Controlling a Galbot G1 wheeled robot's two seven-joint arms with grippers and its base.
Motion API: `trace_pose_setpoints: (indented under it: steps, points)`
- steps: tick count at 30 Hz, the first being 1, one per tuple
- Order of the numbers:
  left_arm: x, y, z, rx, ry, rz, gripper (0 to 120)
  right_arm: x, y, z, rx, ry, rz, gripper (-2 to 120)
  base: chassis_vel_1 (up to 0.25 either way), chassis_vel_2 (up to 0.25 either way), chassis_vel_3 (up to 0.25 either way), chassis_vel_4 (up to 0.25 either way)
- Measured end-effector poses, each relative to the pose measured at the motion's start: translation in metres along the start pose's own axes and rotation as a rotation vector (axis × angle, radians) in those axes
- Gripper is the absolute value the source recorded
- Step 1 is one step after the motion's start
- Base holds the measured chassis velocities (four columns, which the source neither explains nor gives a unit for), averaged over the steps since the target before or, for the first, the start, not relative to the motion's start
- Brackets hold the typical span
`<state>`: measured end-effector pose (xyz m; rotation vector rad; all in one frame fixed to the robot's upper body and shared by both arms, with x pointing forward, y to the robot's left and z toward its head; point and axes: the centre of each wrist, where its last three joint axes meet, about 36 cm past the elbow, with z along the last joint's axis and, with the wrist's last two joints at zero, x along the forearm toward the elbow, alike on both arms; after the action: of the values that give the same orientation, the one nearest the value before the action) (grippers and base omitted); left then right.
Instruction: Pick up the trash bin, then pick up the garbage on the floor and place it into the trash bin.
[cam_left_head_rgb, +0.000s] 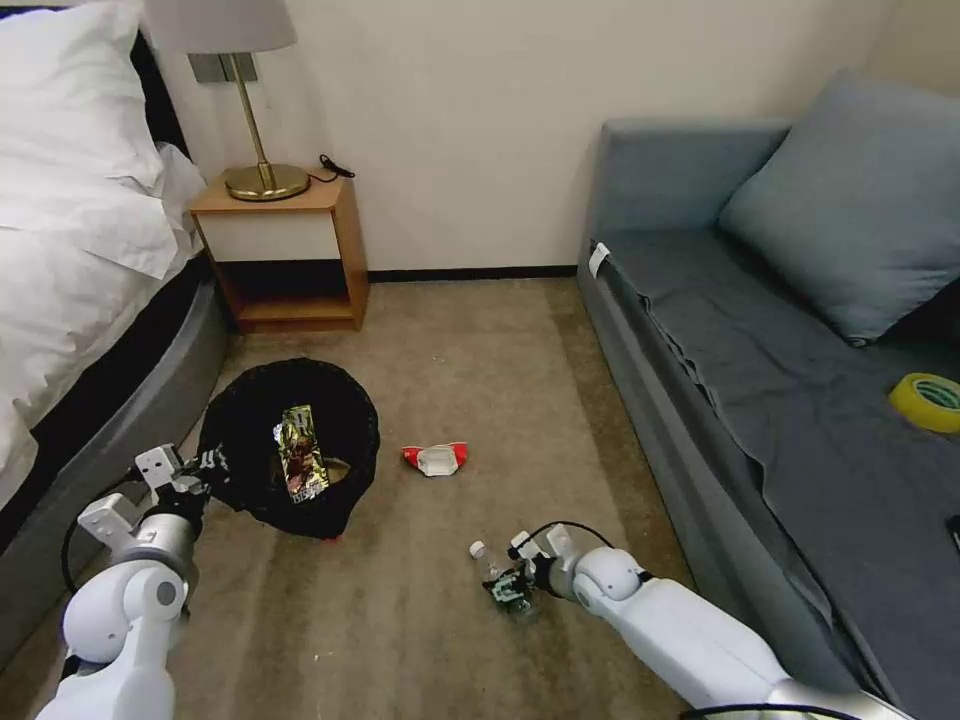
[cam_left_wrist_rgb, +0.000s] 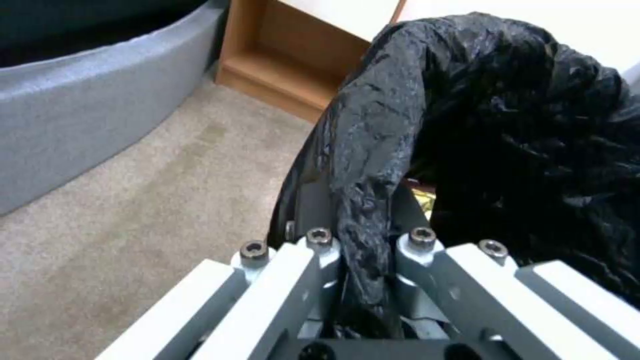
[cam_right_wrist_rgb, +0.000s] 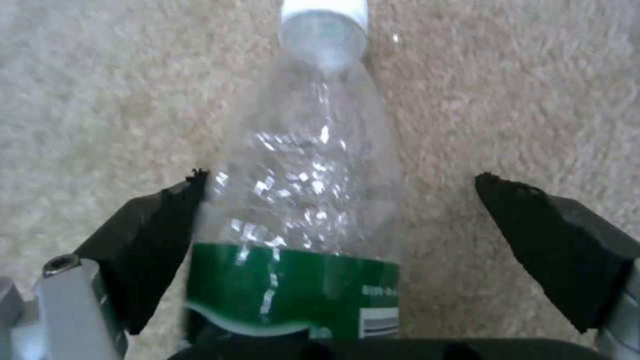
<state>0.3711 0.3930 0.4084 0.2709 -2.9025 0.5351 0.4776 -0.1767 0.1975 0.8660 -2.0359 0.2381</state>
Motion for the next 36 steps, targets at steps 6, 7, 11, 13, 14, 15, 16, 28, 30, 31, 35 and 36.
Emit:
trace_pose_setpoints:
  steps: [6, 7, 11, 13, 14, 15, 16, 28, 30, 31, 35, 36]
  points:
    - [-0.002, 0.003, -0.002, 0.000, -0.004, -0.006, 4, -0.003, 0.001, 0.006, 0.004, 0.005, 0.008, 100, 0.000, 0.000, 0.000, 0.000]
    - [-0.002, 0.003, -0.002, 0.000, -0.004, -0.008, 4, -0.003, 0.001, 0.007, 0.002, 0.005, 0.009, 100, 0.000, 0.000, 0.000, 0.000]
    - [-0.003, 0.004, -0.001, 0.001, -0.002, -0.009, 4, -0.004, 0.003, 0.007, -0.002, 0.002, 0.016, 93, 0.000, 0.000, 0.000, 0.000]
    - [-0.003, 0.003, -0.001, 0.001, -0.001, -0.009, 4, -0.004, 0.003, 0.008, -0.002, 0.001, 0.022, 83, 0.000, 0.000, 0.000, 0.000]
    - [-0.003, 0.003, -0.001, 0.001, -0.001, -0.010, 4, -0.004, 0.003, 0.009, -0.002, 0.001, 0.023, 79, 0.000, 0.000, 0.000, 0.000]
    - [-0.003, 0.003, -0.001, 0.001, -0.001, -0.010, 4, -0.004, 0.003, 0.009, -0.002, 0.001, 0.023, 79, 0.000, 0.000, 0.000, 0.000]
    - [-0.003, 0.003, -0.001, 0.001, -0.001, -0.010, 4, -0.003, 0.002, 0.009, 0.001, 0.002, 0.025, 73, 0.000, 0.000, 0.000, 0.000]
    - [0.000, 0.003, 0.000, 0.004, -0.003, -0.014, 4, 0.004, 0.002, 0.009, -0.004, -0.012, 0.028, 40, 0.000, 0.000, 0.000, 0.000]
    - [0.000, 0.003, 0.000, 0.003, -0.002, -0.013, 4, 0.008, 0.000, 0.008, -0.007, -0.016, 0.033, 37, 0.000, 0.000, 0.000, 0.000]
    - [0.000, 0.002, 0.000, 0.002, -0.001, -0.011, 4, 0.012, -0.002, 0.006, -0.008, -0.022, 0.040, 35, 0.000, 0.000, 0.000, 0.000]
    - [0.000, -0.003, 0.000, -0.002, 0.002, 0.002, 4, 0.040, -0.017, -0.008, -0.003, -0.076, 0.078, 28, 0.000, 0.000, 0.000, 0.000]
    - [0.000, -0.005, 0.000, -0.004, 0.004, 0.010, 4, 0.053, -0.022, -0.016, -0.004, -0.107, 0.092, 26, 0.000, 0.000, 0.000, 0.000]
